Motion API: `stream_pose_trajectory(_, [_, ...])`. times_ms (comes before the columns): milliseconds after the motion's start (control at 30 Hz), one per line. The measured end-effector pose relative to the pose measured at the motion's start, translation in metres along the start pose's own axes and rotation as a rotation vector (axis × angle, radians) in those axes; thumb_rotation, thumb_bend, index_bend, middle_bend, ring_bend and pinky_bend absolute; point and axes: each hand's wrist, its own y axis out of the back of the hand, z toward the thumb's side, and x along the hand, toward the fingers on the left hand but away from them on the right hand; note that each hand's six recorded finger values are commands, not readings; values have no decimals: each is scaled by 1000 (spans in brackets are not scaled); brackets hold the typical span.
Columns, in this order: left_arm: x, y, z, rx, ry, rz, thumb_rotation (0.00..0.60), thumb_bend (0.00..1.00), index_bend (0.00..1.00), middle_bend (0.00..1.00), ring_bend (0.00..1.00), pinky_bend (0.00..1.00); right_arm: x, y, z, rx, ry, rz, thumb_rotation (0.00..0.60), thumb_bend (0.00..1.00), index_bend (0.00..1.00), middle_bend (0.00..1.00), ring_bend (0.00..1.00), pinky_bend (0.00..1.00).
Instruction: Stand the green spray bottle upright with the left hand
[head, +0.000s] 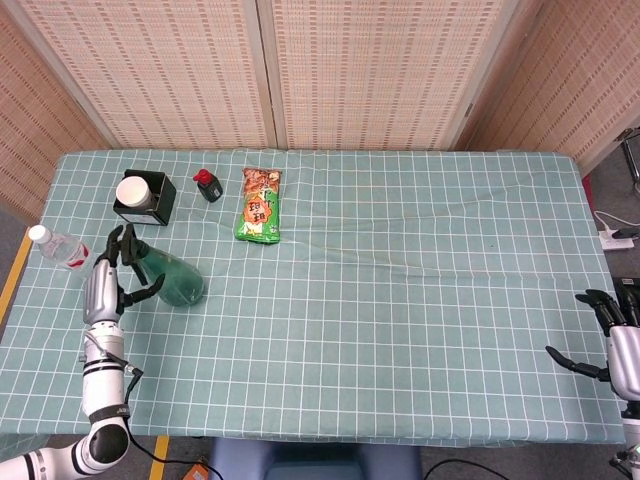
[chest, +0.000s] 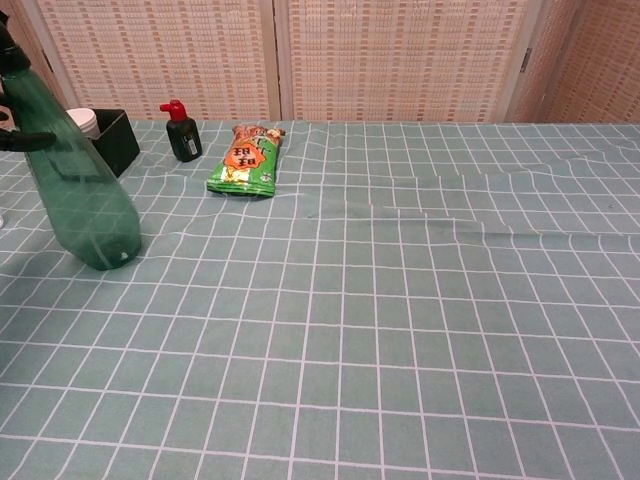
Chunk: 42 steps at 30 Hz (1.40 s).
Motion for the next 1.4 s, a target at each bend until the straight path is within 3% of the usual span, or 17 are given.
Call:
stream_pose_trajectory(233, [-3, 17, -7, 16, -13, 17, 600, 179, 0, 23, 0, 48, 0, 0, 1, -3, 6, 7, 600, 0, 261, 196, 0, 9])
stream_pose_trajectory(467, [-10, 27, -16, 41, -10, -2, 600, 158, 0, 0, 0, 30, 0, 0, 2, -9, 14, 11, 600, 0, 261, 201, 0, 9])
stream_pose_trajectory(700, [-35, 57, -42, 81, 30, -42, 600, 161, 0, 0, 0, 31, 0, 0, 8, -20, 50, 21, 600, 0, 262, 204, 0, 9])
stream_pose_trajectory(867, [-52, 82, -61, 137, 56, -47, 600, 389, 0, 0, 0, 83, -1, -2, 10, -18, 58, 32, 600, 0, 262, 205, 0, 9])
stream_pose_trajectory(1000, [-56, 91, -69, 280, 32, -59, 600, 380, 0, 12, 0, 161, -2, -2, 11, -11, 62, 40, 600, 0, 262, 205, 0, 9])
stream_pose_trajectory(1100, [-61, 94, -76, 488, -21, -88, 600, 284, 0, 11, 0, 150, -2, -3, 12, -5, 59, 43, 600, 0, 261, 205, 0, 13])
stream_pose_trajectory(1233, [-72, 94, -88, 797, -94, -139, 600, 248, 0, 0, 0, 99, -2, -3, 12, 1, 50, 41, 600, 0, 262, 205, 0, 16])
stream_pose_trajectory(1333, [-80, 94, -85, 914, -182, -139, 600, 244, 11, 3, 0, 90, -2, -3, 10, 2, 41, 43, 600, 0, 262, 205, 0, 17])
stream_pose_trajectory(1400, [-85, 95, -82, 937, -244, -126, 600, 243, 15, 8, 0, 89, -2, -3, 10, -3, 37, 43, 600, 0, 262, 205, 0, 17])
